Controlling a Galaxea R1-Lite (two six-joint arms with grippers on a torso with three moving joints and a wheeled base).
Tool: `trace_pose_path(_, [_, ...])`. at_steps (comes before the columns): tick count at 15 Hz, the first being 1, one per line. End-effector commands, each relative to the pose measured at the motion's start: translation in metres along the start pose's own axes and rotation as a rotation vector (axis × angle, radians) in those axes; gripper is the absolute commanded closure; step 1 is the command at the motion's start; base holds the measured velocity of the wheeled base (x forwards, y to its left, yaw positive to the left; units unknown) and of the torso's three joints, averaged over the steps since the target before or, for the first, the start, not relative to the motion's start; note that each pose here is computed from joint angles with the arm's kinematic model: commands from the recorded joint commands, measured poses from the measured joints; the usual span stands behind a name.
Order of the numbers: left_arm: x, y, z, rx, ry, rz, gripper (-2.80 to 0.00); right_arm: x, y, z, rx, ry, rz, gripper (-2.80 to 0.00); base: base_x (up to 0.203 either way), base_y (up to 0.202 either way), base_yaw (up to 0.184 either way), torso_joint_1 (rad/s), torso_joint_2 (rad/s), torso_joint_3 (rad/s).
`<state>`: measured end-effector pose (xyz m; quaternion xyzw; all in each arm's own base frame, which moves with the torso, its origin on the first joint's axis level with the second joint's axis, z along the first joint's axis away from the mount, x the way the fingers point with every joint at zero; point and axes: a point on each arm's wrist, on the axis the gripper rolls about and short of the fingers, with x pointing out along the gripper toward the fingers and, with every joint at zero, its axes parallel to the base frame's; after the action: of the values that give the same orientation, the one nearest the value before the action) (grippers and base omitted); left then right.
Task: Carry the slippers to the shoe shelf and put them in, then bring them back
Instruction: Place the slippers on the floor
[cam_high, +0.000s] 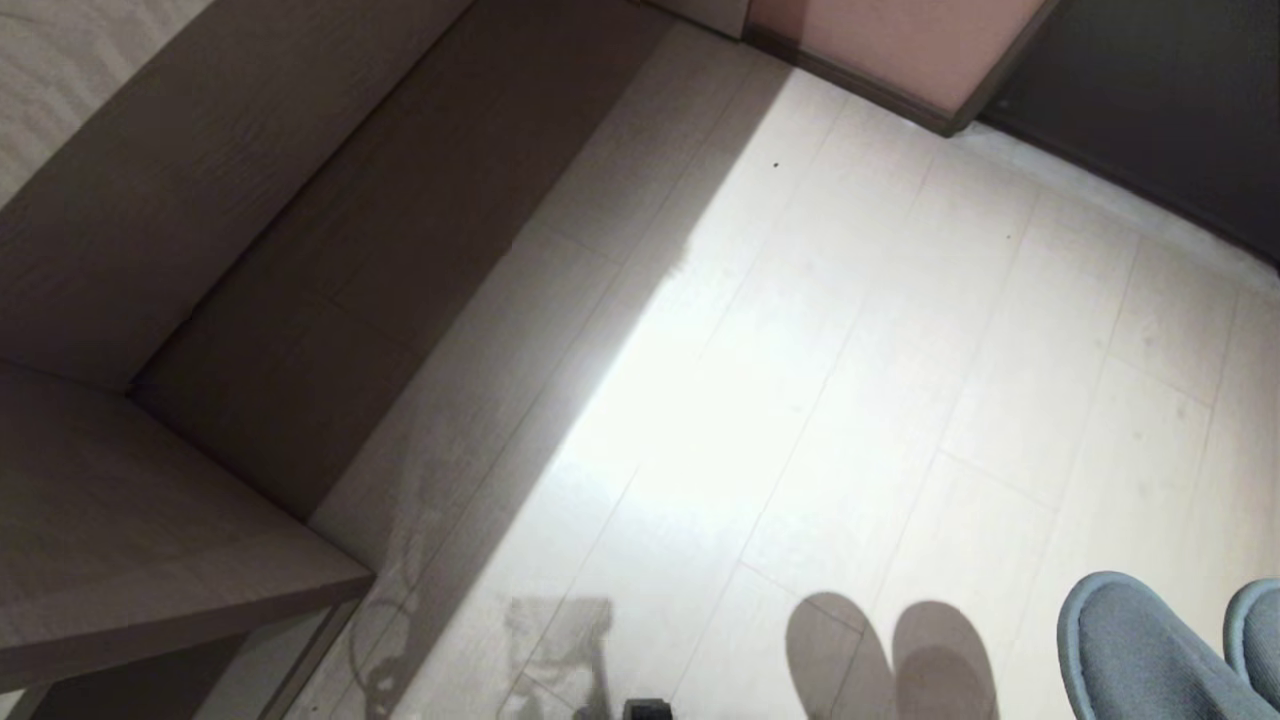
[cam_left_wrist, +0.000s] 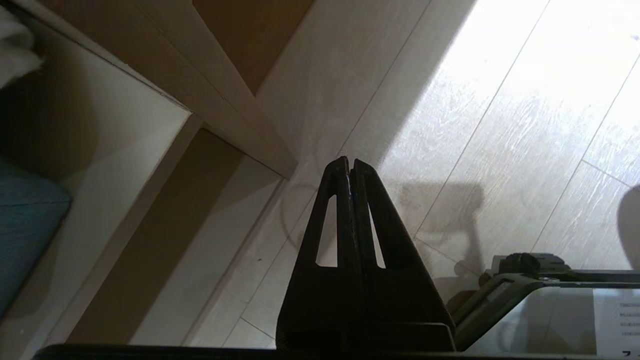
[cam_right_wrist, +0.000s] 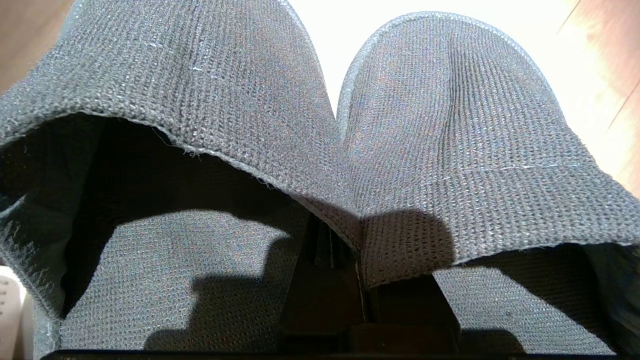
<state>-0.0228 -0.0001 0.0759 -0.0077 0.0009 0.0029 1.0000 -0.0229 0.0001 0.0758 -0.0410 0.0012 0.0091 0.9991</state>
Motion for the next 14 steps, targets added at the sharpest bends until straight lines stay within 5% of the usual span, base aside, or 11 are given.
trace_pose_path(1, [0.0003,0.0,0.0,0.0,0.004,0.0,0.0,0.0002,0.0,-0.0001,-0.001,0.002,0.002,0.0,0.0,0.0,0.0,0.0,0.0,-0.198])
trace_pose_path(14, [0.0001,0.0,-0.0001,0.0,0.001,0.0,0.0,0.0001,0.0,-0.0003,-0.002,0.002,-0.001,0.0,0.0,0.0,0.0,0.003,0.0,-0.197])
